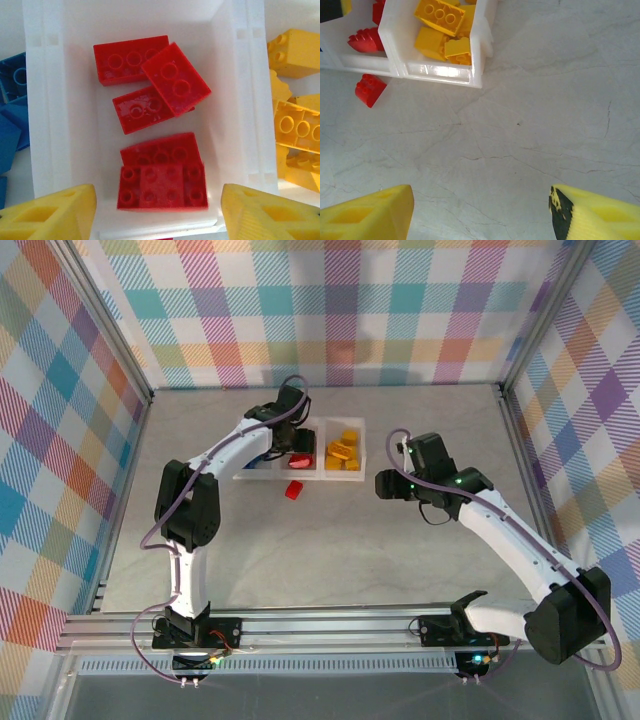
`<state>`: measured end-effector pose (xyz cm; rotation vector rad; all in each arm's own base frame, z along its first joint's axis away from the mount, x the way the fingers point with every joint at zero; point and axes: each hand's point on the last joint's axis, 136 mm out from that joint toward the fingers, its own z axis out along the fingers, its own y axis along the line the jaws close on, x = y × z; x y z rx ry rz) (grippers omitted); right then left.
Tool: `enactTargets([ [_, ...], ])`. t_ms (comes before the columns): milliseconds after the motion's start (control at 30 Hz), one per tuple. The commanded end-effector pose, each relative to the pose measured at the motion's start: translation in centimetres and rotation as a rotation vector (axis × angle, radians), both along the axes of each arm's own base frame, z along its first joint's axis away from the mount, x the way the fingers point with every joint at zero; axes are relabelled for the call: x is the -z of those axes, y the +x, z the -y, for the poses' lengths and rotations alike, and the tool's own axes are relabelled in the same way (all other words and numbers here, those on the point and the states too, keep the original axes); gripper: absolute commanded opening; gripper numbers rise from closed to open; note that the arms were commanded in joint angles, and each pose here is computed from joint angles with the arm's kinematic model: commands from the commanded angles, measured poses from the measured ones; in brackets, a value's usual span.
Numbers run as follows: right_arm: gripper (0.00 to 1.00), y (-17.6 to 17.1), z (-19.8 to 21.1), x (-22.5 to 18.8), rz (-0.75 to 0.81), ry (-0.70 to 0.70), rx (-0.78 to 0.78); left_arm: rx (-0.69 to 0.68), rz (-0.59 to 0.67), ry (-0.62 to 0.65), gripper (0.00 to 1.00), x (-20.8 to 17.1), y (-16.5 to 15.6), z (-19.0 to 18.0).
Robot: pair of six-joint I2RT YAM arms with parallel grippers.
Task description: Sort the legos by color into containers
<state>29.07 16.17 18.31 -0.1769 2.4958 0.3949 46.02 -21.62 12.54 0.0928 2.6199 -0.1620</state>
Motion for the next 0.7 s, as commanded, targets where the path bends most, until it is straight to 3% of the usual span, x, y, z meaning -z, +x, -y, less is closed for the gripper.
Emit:
enactTargets([
  [0, 0.72, 0.3, -1.2, 0.0, 0.001, 0.024, 0.01, -0.002, 0.057, -0.031, 0.68, -3.0, -0.7, -0.7],
  [200, 0.72, 0.1, -5.3, 1.1, -0.017, 0.03, 0.025, -0.091, 0.119, -0.033, 0.69, -6.4, -4.7, -4.4],
  [400, 0.72, -0.3, -11.7, 3.4, -0.029, 0.025, 0.045, -0.201, 0.148, -0.005, 0.71, -7.5, -9.8, -9.1],
  [667, 0.72, 1.0, -18.6, 6.9, -0.03, -0.01, 0.165, -0.288, 0.198, -0.04, 0.74, -9.0, -15.1, -12.5],
])
